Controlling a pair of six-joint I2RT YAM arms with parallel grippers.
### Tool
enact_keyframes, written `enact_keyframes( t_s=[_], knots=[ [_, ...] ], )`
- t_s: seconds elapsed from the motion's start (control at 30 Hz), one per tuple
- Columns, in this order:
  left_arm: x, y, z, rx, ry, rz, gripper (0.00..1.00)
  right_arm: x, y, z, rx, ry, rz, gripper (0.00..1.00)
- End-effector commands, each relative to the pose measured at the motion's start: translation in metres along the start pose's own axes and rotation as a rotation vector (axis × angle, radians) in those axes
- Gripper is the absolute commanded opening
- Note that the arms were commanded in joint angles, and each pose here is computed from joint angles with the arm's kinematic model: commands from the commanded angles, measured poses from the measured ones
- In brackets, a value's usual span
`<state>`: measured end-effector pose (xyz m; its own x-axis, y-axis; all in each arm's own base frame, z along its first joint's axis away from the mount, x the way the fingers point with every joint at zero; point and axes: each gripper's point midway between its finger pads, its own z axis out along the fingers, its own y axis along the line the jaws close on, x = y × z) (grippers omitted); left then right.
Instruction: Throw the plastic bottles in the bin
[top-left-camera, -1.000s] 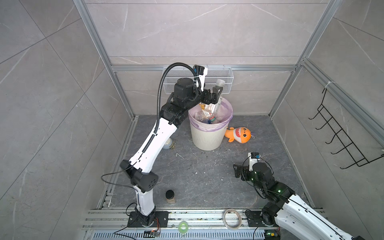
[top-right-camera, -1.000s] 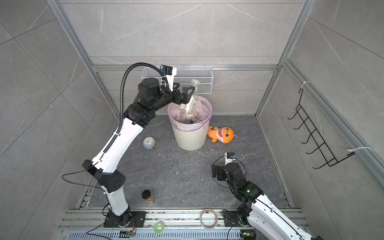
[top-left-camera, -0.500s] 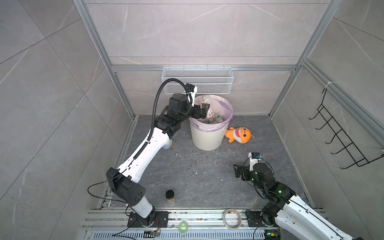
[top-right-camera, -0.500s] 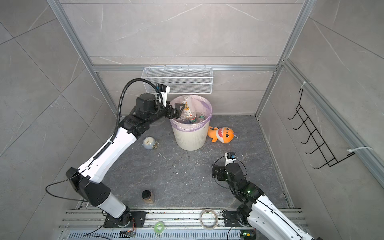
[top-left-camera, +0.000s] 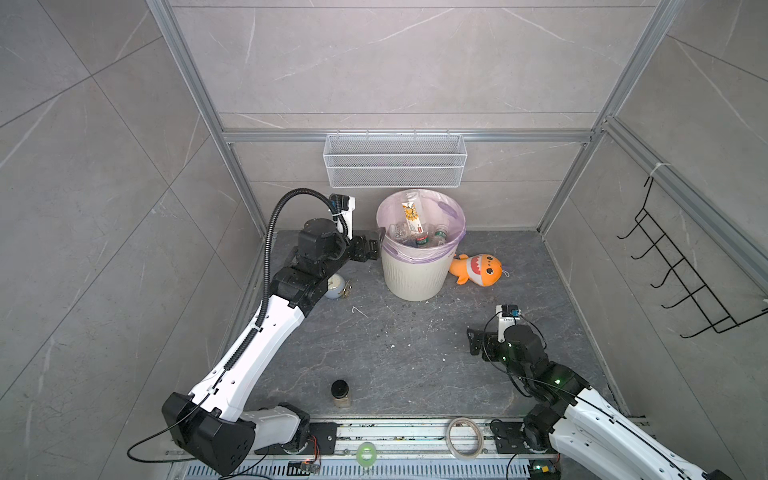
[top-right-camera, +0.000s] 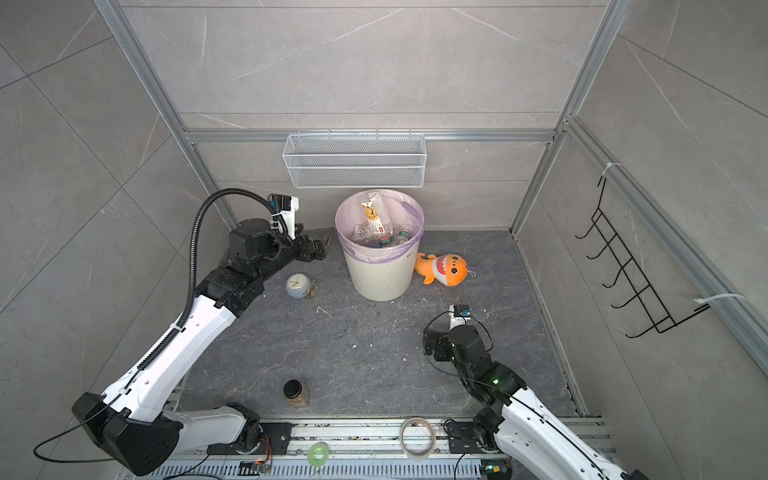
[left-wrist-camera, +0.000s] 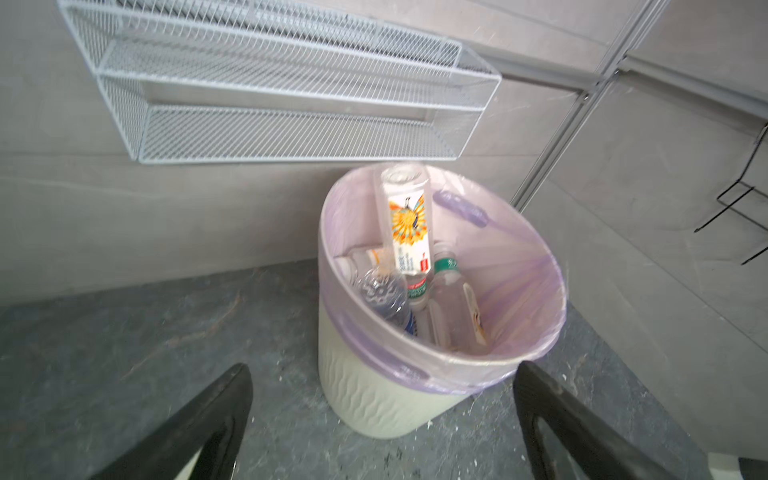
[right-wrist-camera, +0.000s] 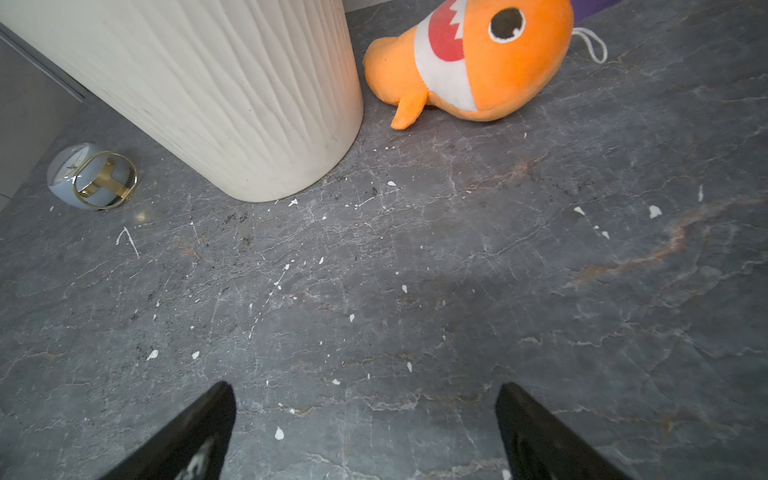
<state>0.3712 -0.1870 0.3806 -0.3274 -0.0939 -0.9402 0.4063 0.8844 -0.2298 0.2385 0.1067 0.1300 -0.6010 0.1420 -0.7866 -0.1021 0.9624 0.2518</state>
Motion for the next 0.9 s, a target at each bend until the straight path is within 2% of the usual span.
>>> enact_keyframes(
  t_s=[0.0, 0.23, 0.53, 0.87],
  knots=[
    [-0.012, 0.010, -0.019, -0.006, -0.063, -0.047, 1.00, -0.003, -0.003, -0.001, 0.023, -0.010, 0.011, 1.00],
    [0.025, 0.037, -0.025, -0.054, -0.018, -0.122, 1.00, -0.004, -0.009, 0.001, 0.068, -0.008, 0.022, 1.00],
    [0.073, 0.054, -0.028, -0.091, 0.043, -0.189, 1.00, -0.005, -0.013, 0.002, 0.103, 0.000, 0.025, 1.00],
    [0.111, 0.071, -0.033, -0.169, 0.101, -0.225, 1.00, -0.016, -0.011, 0.004, 0.124, -0.002, 0.013, 1.00]
  ],
)
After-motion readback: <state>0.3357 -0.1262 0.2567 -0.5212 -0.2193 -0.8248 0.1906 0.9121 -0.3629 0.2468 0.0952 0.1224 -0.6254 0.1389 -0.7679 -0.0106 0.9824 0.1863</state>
